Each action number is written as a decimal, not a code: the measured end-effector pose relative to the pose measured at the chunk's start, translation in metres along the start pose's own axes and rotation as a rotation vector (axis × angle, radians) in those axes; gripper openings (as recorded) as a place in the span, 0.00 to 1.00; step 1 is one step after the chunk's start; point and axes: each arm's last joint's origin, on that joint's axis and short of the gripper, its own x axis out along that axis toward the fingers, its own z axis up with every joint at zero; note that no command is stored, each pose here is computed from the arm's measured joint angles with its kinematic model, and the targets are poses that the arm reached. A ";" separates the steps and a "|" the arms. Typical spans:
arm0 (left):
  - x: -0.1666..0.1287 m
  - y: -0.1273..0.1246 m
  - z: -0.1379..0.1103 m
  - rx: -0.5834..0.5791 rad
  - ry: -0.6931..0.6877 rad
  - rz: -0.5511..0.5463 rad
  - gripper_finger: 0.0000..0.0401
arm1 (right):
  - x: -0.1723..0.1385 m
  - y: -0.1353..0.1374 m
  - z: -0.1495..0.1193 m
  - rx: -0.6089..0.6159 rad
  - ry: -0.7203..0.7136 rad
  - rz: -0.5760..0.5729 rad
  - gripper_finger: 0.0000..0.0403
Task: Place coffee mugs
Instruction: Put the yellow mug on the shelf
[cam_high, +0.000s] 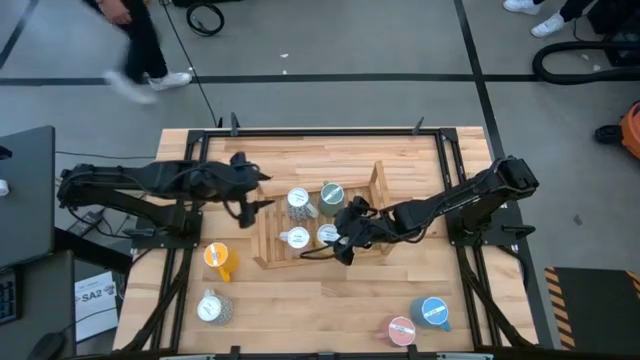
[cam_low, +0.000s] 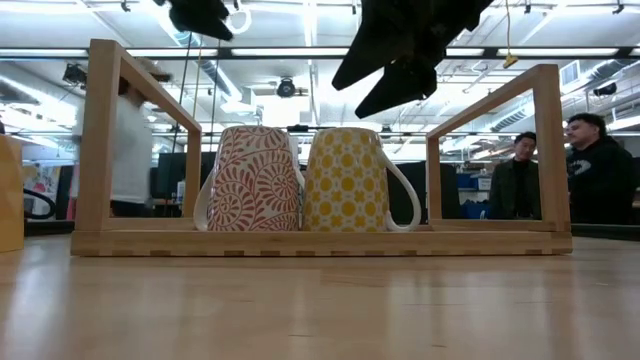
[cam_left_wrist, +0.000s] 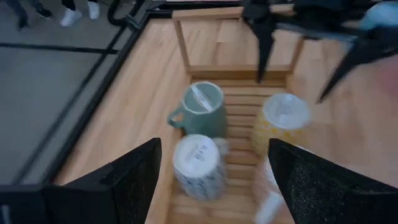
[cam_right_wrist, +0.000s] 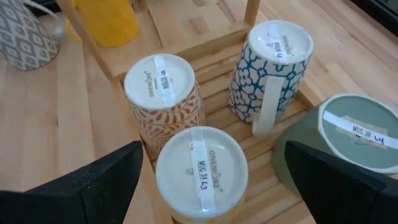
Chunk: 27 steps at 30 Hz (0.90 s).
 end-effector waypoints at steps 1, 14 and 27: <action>-0.005 0.000 -0.001 -0.018 -0.001 -0.015 0.75 | 0.000 0.000 0.000 -0.001 0.001 0.000 0.98; -0.056 -0.007 -0.040 -0.305 0.290 -0.217 0.75 | 0.000 0.000 0.000 -0.002 0.004 -0.002 0.98; -0.069 -0.013 -0.065 -0.563 0.619 -0.155 0.78 | 0.000 0.000 0.000 -0.002 0.005 -0.001 0.98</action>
